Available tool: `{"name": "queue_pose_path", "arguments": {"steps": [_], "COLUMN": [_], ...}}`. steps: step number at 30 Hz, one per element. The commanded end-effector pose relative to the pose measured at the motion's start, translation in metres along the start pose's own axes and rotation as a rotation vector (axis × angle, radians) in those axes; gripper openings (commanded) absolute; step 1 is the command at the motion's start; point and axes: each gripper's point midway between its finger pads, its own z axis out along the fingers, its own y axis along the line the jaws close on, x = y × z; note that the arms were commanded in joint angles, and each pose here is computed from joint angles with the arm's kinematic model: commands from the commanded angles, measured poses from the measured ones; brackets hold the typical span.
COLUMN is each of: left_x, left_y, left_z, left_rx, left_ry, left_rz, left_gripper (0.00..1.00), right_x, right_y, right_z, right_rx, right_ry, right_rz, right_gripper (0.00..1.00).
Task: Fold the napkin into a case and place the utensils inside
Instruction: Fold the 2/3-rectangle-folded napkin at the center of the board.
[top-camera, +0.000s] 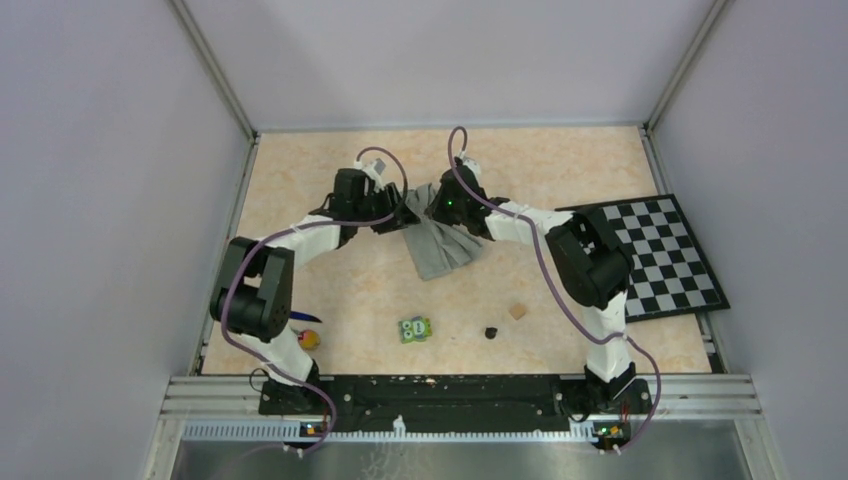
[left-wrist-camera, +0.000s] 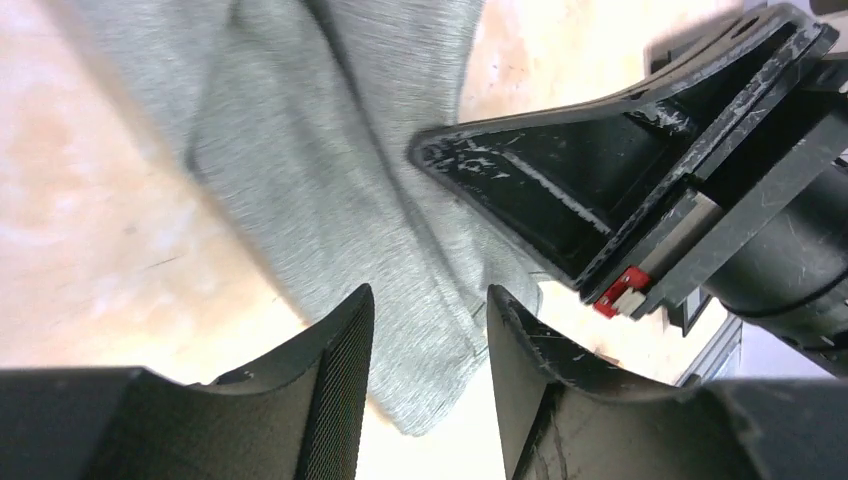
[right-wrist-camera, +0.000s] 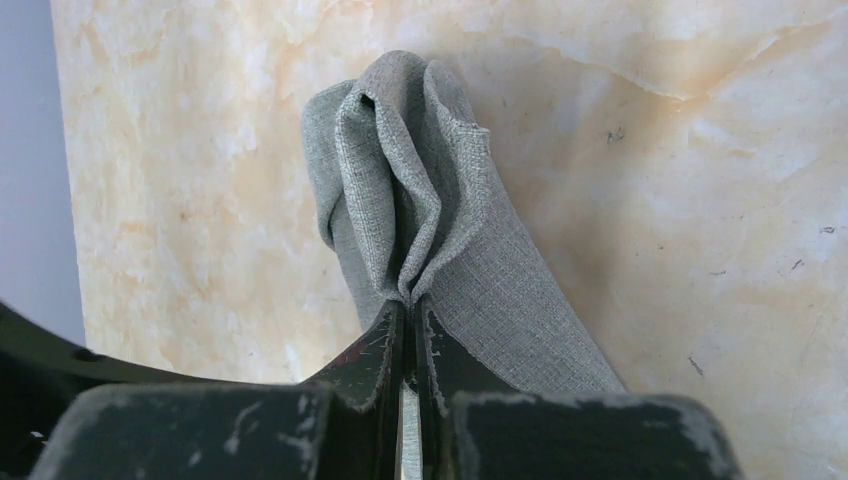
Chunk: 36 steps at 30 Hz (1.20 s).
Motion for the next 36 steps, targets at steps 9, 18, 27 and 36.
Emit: {"name": "queue_pose_path", "arguments": {"steps": [9, 18, 27, 36], "left_x": [0.018, 0.025, 0.029, 0.029], "left_y": [0.046, 0.065, 0.076, 0.076], "left_z": [0.010, 0.025, 0.028, 0.027], "left_rx": [0.005, -0.033, -0.069, -0.072], "left_ry": [0.030, 0.053, 0.066, 0.065], "left_rz": [-0.112, -0.118, -0.093, -0.083], "left_gripper": [0.44, 0.17, 0.09, 0.07], "right_x": [0.001, 0.025, 0.031, 0.028], "right_y": [0.027, 0.045, 0.056, 0.064], "right_z": [0.006, 0.019, 0.023, 0.021], "right_rx": [-0.022, -0.055, -0.081, -0.092], "right_ry": [-0.012, 0.038, 0.049, 0.048], "right_rz": [0.041, 0.158, 0.222, 0.285], "right_gripper": [0.00, 0.00, 0.00, 0.00]}}
